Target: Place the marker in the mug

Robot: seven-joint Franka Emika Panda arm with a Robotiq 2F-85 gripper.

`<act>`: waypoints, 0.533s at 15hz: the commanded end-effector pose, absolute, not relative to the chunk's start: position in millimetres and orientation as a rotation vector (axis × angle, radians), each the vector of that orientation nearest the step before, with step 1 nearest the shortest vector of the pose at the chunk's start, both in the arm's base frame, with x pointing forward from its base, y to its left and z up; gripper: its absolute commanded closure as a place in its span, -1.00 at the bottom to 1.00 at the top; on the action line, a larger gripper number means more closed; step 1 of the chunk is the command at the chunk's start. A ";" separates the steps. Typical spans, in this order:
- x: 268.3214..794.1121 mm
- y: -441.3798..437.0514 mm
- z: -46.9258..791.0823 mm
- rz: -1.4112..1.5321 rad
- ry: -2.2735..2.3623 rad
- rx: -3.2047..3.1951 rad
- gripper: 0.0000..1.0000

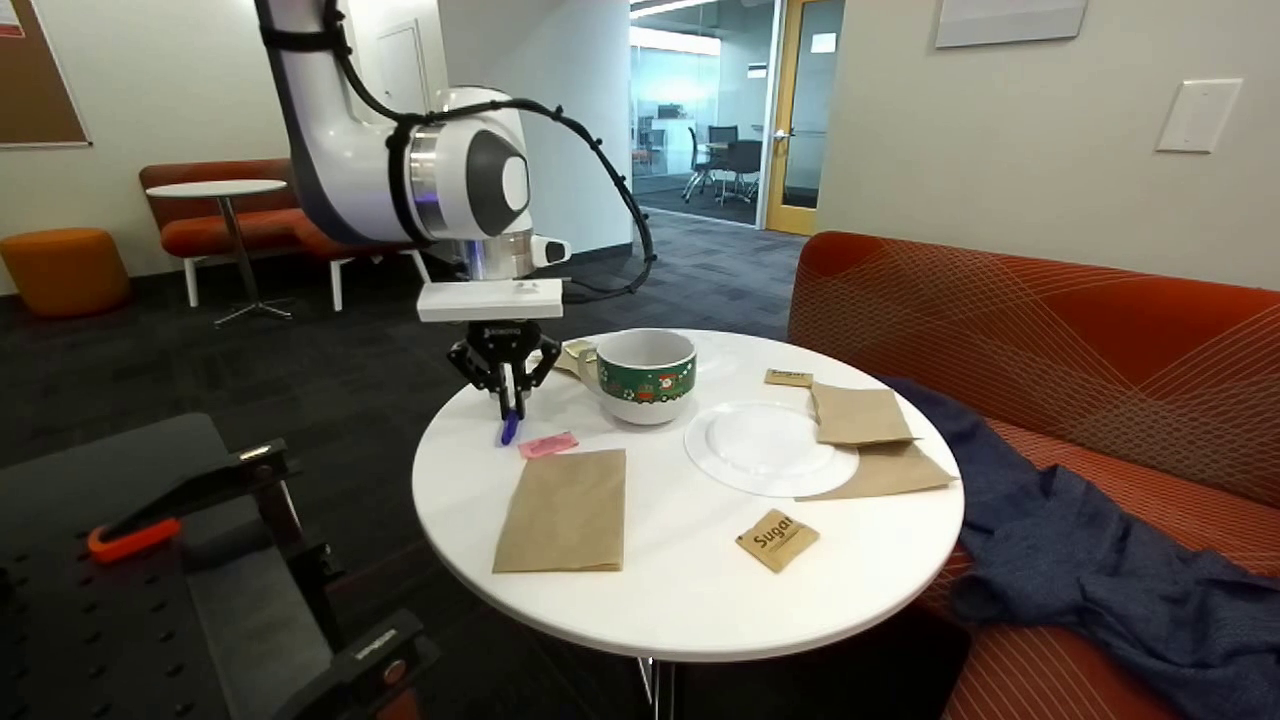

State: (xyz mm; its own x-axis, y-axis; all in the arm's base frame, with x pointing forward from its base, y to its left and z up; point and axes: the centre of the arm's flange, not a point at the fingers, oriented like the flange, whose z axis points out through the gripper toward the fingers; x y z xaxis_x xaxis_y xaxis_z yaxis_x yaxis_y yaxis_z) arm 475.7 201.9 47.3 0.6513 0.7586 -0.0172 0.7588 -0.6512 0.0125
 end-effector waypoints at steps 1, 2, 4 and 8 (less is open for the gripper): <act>468.7 212.9 76.0 0.048 1.317 2.819 0.93; 466.0 217.4 85.7 0.071 1.325 2.811 0.93; 461.2 227.1 106.6 0.115 1.335 2.788 0.93; 455.8 238.3 151.2 0.207 1.322 2.768 0.93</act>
